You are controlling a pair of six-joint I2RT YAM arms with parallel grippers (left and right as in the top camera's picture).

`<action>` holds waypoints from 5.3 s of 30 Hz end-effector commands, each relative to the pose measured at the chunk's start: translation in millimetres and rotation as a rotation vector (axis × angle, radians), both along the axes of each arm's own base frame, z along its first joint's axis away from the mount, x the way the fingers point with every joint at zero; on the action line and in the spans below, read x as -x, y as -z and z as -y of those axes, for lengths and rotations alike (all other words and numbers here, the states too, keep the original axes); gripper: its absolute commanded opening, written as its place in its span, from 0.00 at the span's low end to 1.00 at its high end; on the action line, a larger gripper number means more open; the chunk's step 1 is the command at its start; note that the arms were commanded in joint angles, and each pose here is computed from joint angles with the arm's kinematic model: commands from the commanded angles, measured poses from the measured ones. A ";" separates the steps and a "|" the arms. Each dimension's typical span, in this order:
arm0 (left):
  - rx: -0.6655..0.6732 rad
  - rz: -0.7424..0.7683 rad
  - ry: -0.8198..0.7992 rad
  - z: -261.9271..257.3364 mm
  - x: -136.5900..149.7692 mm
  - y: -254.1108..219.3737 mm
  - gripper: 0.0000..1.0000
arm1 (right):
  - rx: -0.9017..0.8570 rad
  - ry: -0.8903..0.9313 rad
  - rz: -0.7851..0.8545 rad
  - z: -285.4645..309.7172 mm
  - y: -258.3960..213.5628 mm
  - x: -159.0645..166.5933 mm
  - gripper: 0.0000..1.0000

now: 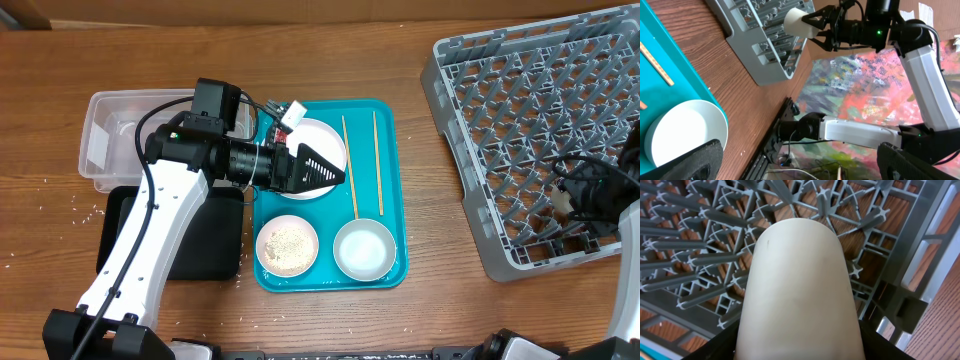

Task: Sort waste into correct bins and load items into the dishwasher
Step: 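Lift the white cup with the right gripper and place it in the rack, then grasp the pink rice bowl rim with the left gripper, then tip the pink bowl over the black tray to dump the rice, then set the empty pink bowl back on the teal tray with the left gripper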

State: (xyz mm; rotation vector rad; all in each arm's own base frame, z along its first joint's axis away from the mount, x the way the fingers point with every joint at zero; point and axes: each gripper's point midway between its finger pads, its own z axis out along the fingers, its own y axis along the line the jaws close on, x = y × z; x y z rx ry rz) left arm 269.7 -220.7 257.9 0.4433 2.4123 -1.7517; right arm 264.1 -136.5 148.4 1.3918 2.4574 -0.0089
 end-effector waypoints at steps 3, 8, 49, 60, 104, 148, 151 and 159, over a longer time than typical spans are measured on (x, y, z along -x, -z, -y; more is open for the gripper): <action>0.001 0.008 0.002 1.4 1.8 -6.3 1.00 | -0.019 0.015 0.000 7.5 10.8 -17.6 0.76; -0.015 -0.005 -0.003 0.3 2.9 -3.3 1.00 | -0.089 -0.068 0.077 -7.4 -14.3 -33.3 1.00; -1.112 -0.191 -0.446 -36.2 21.2 231.4 0.25 | -0.232 -0.903 0.260 -216.2 -102.3 -15.4 0.93; -1.105 -0.220 -0.412 -35.3 27.6 214.1 0.04 | -0.233 -0.902 0.256 -216.1 -101.8 -14.4 0.93; 0.232 -0.248 -0.569 -205.9 -9.4 91.5 0.04 | -0.242 -0.899 0.236 -215.7 -99.6 -10.0 0.94; -0.849 -0.254 -0.461 -93.6 24.8 138.0 0.04 | -0.239 -0.900 0.243 -215.8 -100.4 -11.6 0.95; -1.048 -0.174 -0.514 -82.2 28.3 154.8 0.04 | -0.238 -0.900 0.244 -215.8 -100.5 -11.6 0.95; -1.165 -0.116 -0.460 -39.8 36.9 192.7 0.11 | -0.238 -0.900 0.244 -215.8 -100.5 -11.6 0.96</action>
